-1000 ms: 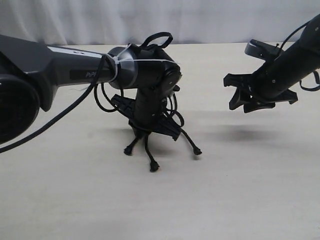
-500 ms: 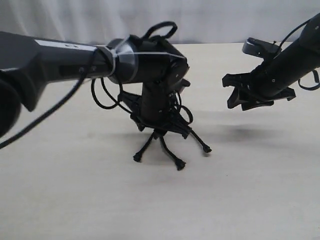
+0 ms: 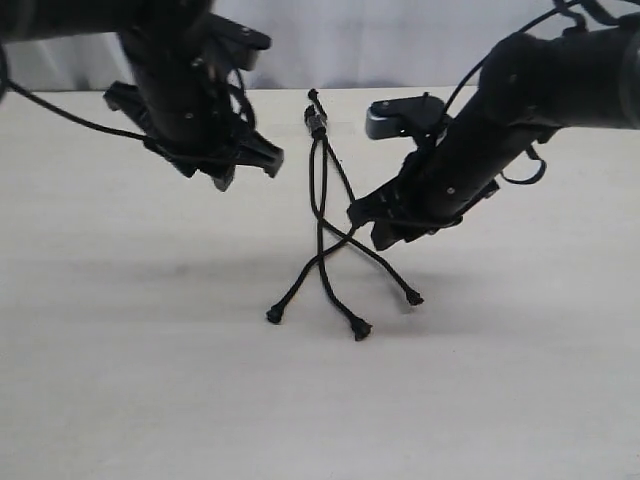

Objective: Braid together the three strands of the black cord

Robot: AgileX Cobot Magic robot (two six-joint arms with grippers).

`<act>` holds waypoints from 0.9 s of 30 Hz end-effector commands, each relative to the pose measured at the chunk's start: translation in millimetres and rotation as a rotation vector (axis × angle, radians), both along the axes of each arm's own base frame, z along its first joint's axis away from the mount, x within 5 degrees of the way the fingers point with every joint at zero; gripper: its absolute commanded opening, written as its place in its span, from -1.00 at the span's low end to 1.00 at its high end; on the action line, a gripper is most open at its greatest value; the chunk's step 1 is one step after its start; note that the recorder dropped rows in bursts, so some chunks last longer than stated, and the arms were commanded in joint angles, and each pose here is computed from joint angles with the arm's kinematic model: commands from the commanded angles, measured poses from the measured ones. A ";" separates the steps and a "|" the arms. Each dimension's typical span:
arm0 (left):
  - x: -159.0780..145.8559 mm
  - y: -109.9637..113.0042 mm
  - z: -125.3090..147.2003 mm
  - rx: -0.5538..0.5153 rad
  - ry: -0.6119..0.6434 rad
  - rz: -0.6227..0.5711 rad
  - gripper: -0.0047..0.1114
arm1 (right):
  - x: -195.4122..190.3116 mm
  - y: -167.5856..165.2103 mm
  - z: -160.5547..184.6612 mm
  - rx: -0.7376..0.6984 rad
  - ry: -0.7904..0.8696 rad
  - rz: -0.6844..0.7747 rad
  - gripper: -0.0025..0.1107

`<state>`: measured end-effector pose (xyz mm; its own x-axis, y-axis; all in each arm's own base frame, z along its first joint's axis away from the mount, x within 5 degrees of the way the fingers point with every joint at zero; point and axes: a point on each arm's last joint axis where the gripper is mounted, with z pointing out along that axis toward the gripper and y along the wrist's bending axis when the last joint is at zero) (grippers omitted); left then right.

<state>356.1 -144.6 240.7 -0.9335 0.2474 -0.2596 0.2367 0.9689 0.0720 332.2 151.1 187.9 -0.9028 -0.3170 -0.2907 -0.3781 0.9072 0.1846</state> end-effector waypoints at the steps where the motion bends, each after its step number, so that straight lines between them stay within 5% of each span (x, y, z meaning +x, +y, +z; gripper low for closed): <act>1: -10.3 33.2 -6.5 -0.232 0.031 0.062 -0.51 | -11.2 27.4 -8.2 -0.085 -0.045 0.110 -0.26; 6: -17.6 45.5 -17.7 -0.277 0.056 0.112 -0.74 | -21.6 51.7 -35.1 -0.161 -0.015 0.202 -0.26; 15: -25.1 43.3 -32.7 -0.308 0.076 0.143 -0.76 | -25.8 66.1 -68.4 -0.188 0.027 0.245 -0.27; 17: -24.3 41.6 -32.1 -0.332 0.071 0.156 -0.76 | -26.8 65.1 -74.2 -0.206 0.050 0.252 -0.38; 20: -22.1 40.7 -31.3 -0.348 0.049 0.164 -0.76 | -27.6 63.2 -77.7 -0.231 0.065 0.271 -0.89; 27: -19.7 40.9 -30.7 -0.350 0.021 0.166 -0.76 | -13.2 63.4 -39.7 -0.271 -0.111 0.340 -0.88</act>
<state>336.3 -102.8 207.1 -0.9647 -0.0003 -0.2634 0.0719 0.9617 -0.2645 311.5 215.3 127.3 -0.7611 -0.6218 -0.1846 -0.6292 0.7769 -0.0231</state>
